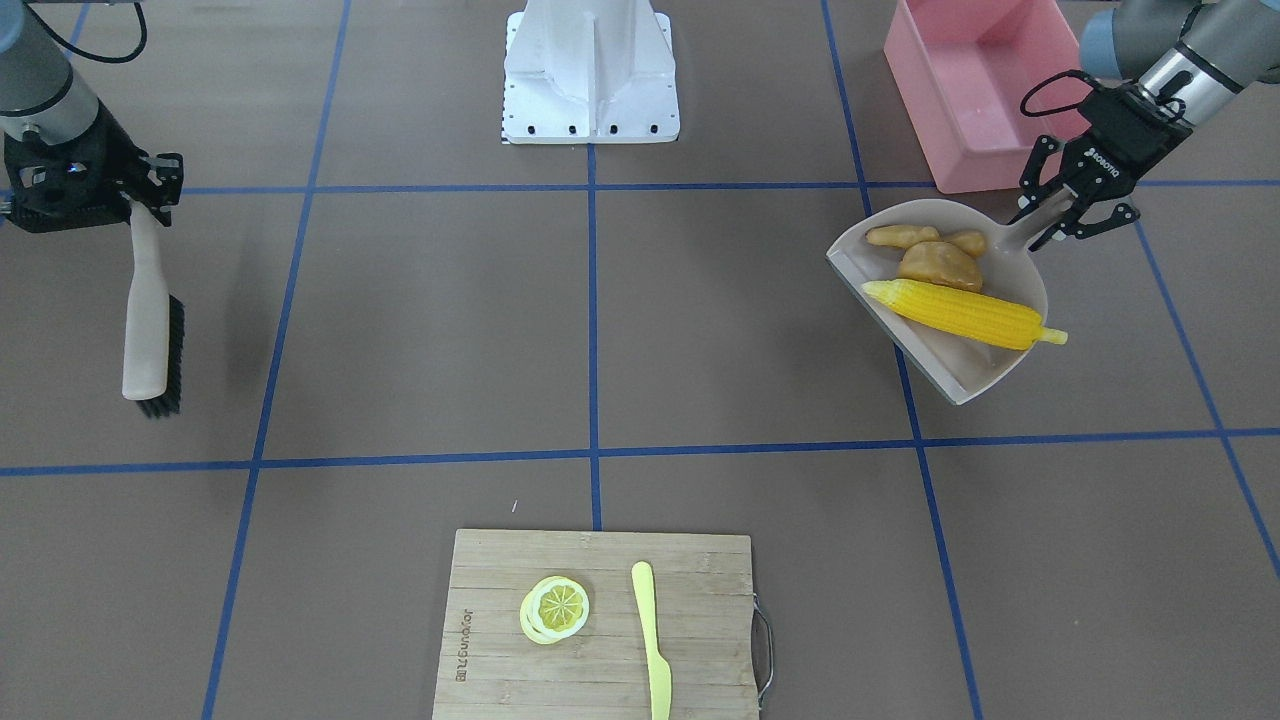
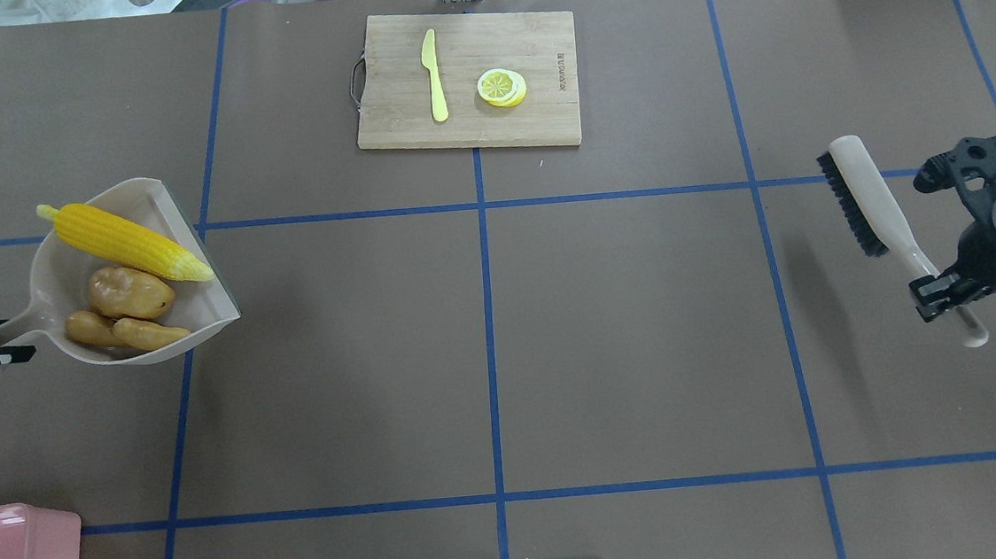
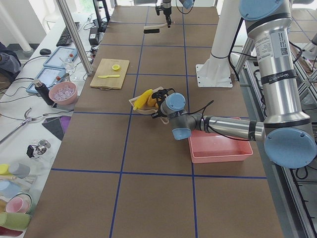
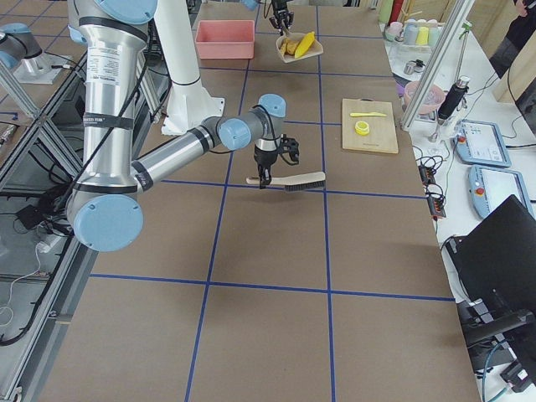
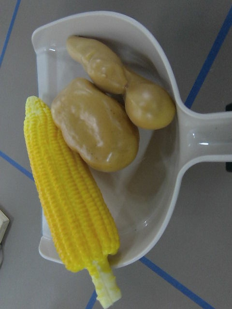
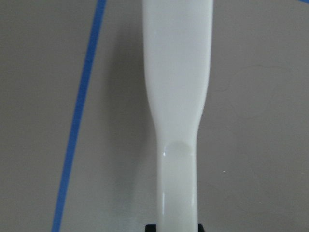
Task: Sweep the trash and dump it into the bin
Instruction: 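Carry the dustpan toward the pink bin with left gripper while right returns brush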
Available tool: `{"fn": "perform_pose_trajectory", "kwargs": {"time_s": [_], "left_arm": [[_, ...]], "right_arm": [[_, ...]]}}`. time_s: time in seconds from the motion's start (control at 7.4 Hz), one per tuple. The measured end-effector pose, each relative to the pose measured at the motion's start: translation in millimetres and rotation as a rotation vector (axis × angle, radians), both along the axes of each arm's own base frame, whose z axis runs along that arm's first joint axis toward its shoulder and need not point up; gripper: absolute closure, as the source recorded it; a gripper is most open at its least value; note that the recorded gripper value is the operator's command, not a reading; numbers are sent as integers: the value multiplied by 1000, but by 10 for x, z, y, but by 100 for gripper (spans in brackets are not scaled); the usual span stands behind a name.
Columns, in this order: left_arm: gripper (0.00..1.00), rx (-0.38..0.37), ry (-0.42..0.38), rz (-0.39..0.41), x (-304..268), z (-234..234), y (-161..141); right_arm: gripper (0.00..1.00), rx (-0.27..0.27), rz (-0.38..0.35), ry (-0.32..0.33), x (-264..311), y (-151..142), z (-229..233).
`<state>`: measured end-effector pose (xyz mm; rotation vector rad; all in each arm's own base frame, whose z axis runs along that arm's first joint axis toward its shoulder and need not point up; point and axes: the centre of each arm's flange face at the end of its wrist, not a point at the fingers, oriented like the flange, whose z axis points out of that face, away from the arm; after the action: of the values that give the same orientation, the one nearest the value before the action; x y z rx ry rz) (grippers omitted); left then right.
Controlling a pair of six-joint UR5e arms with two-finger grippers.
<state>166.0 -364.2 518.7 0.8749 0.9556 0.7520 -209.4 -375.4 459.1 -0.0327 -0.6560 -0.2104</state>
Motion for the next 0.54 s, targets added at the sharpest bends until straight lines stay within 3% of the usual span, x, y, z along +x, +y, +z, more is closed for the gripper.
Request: {"fn": "perform_pose_trajectory", "kwargs": {"time_s": [0.27, 0.54], "left_arm": [[100, -60, 2, -50, -162, 124, -5], [100, -115, -6, -106, -450, 296, 129]], "right_arm": [[100, -59, 30, -3, 168, -50, 513], [100, -74, 39, -12, 133, -137, 820]]}}
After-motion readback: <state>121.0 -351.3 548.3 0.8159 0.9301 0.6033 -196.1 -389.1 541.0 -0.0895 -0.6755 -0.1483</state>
